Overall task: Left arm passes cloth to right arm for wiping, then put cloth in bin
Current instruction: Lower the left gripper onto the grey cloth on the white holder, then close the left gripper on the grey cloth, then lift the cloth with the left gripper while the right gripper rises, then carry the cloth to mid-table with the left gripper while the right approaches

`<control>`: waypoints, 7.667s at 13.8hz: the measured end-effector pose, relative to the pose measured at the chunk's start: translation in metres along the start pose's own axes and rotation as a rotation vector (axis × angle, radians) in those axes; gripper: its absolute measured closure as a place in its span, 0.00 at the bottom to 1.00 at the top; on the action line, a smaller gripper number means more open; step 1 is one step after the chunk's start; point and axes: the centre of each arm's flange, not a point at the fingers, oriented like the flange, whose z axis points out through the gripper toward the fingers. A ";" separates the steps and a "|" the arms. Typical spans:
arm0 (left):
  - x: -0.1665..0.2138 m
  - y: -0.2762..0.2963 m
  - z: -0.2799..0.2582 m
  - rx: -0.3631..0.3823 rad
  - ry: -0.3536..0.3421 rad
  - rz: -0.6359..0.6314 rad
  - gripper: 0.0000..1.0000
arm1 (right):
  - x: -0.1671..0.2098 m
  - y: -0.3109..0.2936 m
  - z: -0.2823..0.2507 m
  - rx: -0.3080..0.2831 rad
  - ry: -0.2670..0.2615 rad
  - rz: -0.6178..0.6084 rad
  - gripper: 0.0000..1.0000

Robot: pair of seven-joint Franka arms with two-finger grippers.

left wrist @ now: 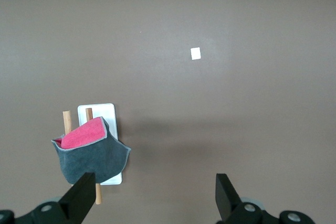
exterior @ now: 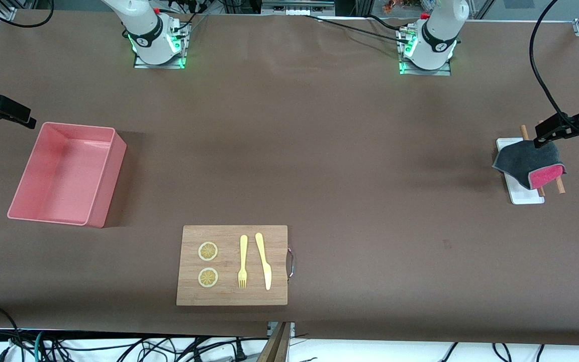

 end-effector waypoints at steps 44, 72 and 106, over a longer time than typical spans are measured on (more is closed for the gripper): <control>-0.021 -0.182 0.293 -0.062 -0.195 1.146 0.00 | 0.000 0.000 0.000 0.005 0.000 0.001 0.00; 0.017 -0.159 0.243 -0.095 -0.195 1.322 0.96 | 0.013 -0.027 0.026 0.012 -0.050 -0.043 0.00; 0.029 0.323 0.099 -0.742 -0.480 0.015 0.96 | 0.019 -0.396 0.163 0.432 -0.246 0.999 0.00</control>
